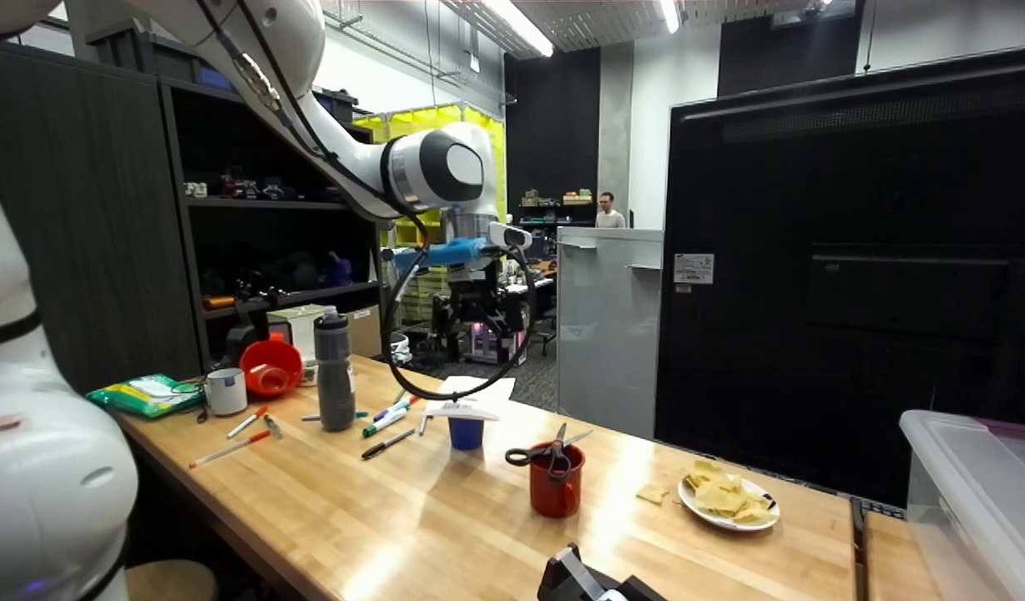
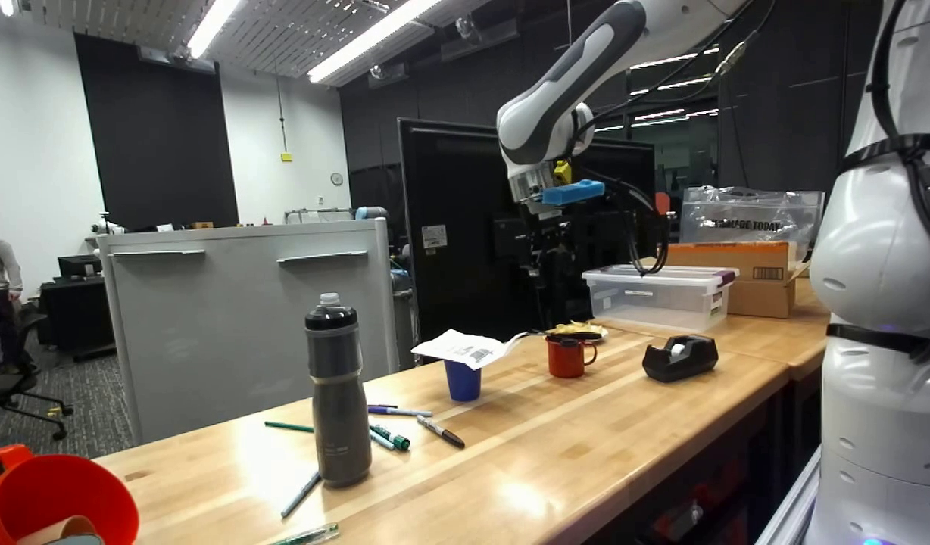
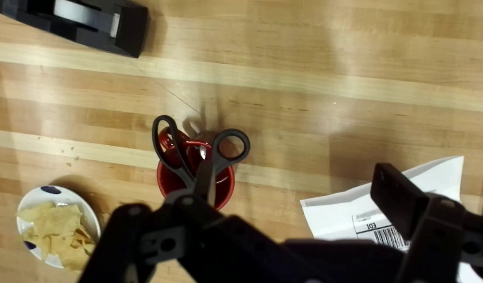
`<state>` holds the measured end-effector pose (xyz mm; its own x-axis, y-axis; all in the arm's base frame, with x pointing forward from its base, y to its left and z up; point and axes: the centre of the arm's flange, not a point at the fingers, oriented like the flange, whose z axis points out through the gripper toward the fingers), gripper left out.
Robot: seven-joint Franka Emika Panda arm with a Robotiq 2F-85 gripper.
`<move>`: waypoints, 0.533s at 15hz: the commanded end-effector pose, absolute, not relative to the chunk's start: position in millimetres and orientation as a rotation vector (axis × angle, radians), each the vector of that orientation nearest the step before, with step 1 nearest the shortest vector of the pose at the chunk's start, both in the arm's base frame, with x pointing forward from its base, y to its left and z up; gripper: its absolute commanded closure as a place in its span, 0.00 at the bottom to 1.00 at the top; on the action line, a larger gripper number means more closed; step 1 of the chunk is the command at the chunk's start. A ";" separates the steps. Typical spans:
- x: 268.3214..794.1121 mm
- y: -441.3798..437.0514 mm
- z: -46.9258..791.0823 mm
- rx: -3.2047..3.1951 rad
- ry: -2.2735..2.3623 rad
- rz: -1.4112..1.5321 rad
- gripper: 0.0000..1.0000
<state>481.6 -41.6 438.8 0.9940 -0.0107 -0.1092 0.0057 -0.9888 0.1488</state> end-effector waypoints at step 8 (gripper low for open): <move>466.4 -78.4 445.0 2.933 0.047 0.020 0.00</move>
<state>473.0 -69.5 440.5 0.9933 0.0989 -0.0604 0.1090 -0.9744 0.1967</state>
